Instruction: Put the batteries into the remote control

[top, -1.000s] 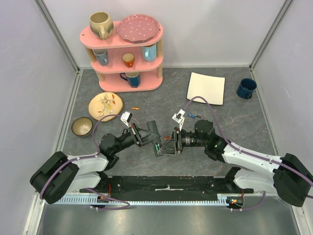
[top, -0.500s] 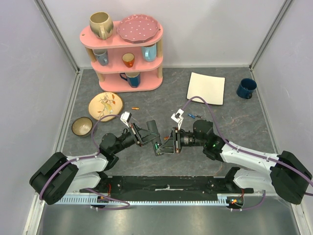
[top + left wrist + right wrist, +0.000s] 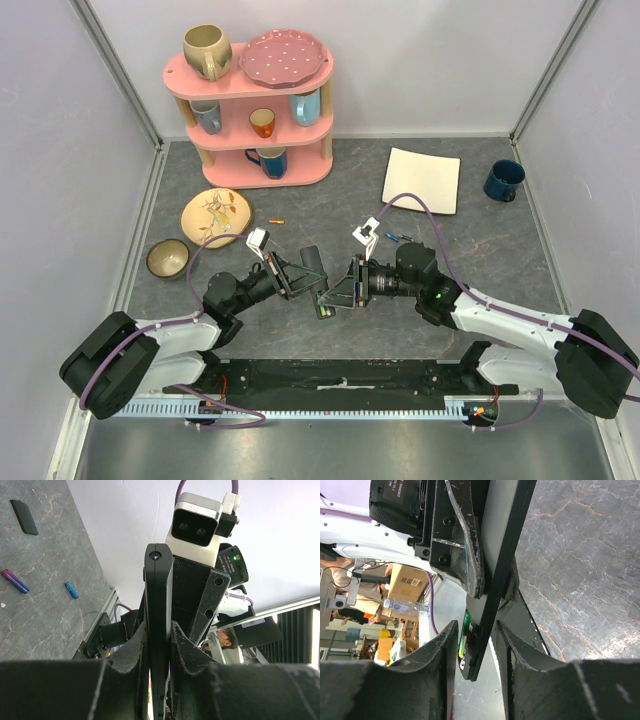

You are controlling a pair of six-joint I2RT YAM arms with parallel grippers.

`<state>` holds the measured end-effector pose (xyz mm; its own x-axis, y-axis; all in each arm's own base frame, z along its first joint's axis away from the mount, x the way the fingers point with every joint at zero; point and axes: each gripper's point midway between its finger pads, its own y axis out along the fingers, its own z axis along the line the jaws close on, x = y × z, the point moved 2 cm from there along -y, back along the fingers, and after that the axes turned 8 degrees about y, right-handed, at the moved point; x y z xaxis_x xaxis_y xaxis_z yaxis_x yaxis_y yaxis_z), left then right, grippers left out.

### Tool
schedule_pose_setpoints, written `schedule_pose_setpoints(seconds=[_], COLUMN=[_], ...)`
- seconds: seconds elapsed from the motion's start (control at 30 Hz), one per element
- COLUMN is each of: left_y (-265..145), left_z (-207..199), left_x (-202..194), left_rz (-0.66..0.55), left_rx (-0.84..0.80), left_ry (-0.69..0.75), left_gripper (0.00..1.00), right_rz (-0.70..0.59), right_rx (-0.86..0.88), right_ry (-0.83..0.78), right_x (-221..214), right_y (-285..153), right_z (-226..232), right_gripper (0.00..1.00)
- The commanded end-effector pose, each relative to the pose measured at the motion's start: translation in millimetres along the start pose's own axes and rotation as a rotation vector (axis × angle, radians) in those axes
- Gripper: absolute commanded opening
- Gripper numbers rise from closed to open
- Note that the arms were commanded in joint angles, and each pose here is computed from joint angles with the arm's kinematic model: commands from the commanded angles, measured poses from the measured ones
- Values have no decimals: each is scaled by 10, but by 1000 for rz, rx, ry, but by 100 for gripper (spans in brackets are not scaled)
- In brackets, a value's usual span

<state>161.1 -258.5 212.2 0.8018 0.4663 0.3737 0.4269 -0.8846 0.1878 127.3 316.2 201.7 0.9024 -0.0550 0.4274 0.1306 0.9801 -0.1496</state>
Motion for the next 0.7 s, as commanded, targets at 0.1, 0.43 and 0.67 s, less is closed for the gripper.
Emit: schedule_pose_setpoints(seconds=[0.1,0.43,0.67], left_y=[17,29,7], left_z=[-177,-219,-167], left_x=[48,69,49], left_rz=[-14,-19,-19], left_rx=[-73,-83,-67], left_ry=[71,74,75], left_gripper=[2,2,2], right_rz=[-39,-30,-63], right_rx=[3,-49,-52], right_ry=[-30,-12,-27], right_x=[142,102,199], right_y=[18,24,-48], right_z=[93,-34,81], right_gripper=[35,25,57])
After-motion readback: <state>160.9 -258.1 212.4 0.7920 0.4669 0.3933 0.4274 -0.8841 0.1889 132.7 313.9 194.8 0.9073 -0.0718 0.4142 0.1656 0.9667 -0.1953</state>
